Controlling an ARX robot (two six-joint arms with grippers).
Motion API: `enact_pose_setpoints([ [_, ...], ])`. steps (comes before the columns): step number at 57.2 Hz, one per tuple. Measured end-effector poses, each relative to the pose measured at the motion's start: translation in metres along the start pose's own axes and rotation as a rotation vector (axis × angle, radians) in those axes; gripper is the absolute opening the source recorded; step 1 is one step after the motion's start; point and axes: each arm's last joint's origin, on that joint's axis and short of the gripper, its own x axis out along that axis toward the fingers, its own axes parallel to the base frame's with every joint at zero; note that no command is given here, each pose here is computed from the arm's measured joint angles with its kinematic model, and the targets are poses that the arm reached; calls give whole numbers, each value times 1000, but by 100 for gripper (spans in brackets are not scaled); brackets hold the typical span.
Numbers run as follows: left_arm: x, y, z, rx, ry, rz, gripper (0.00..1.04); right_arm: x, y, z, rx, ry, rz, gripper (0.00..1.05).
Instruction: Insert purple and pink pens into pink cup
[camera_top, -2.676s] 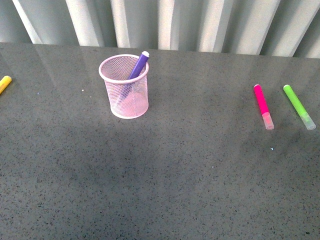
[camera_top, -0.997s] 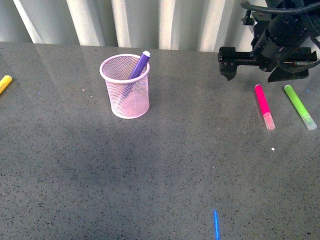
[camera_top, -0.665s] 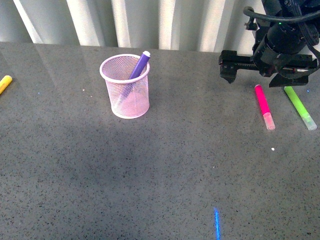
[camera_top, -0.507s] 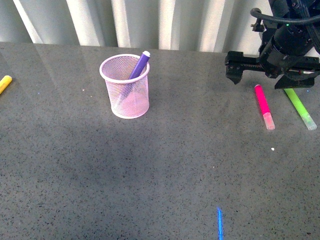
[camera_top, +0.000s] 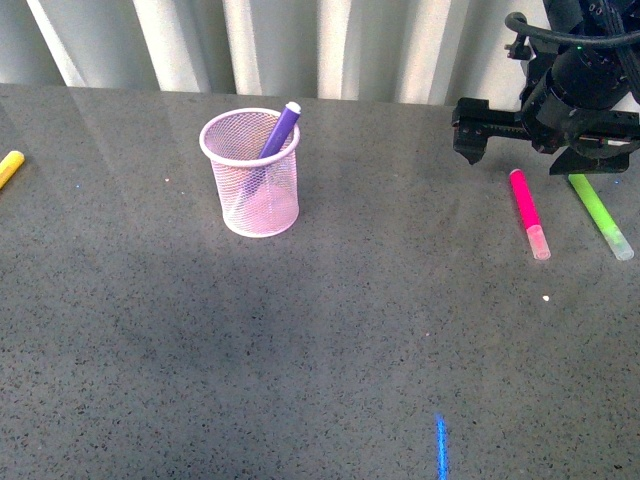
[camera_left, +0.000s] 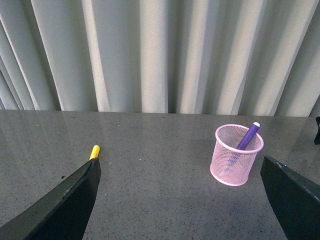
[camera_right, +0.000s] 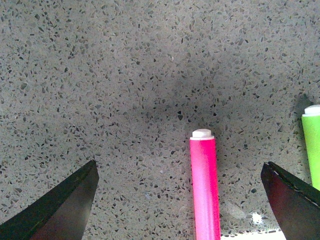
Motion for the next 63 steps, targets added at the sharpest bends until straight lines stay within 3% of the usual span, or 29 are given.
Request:
enact_pose_setpoints([
  [22, 0, 0, 0, 0, 0, 0, 98, 10, -4, -15, 6, 27, -5, 98],
  [63, 0, 0, 0, 0, 0, 0, 98, 19, -11, -19, 26, 35, -3, 98],
])
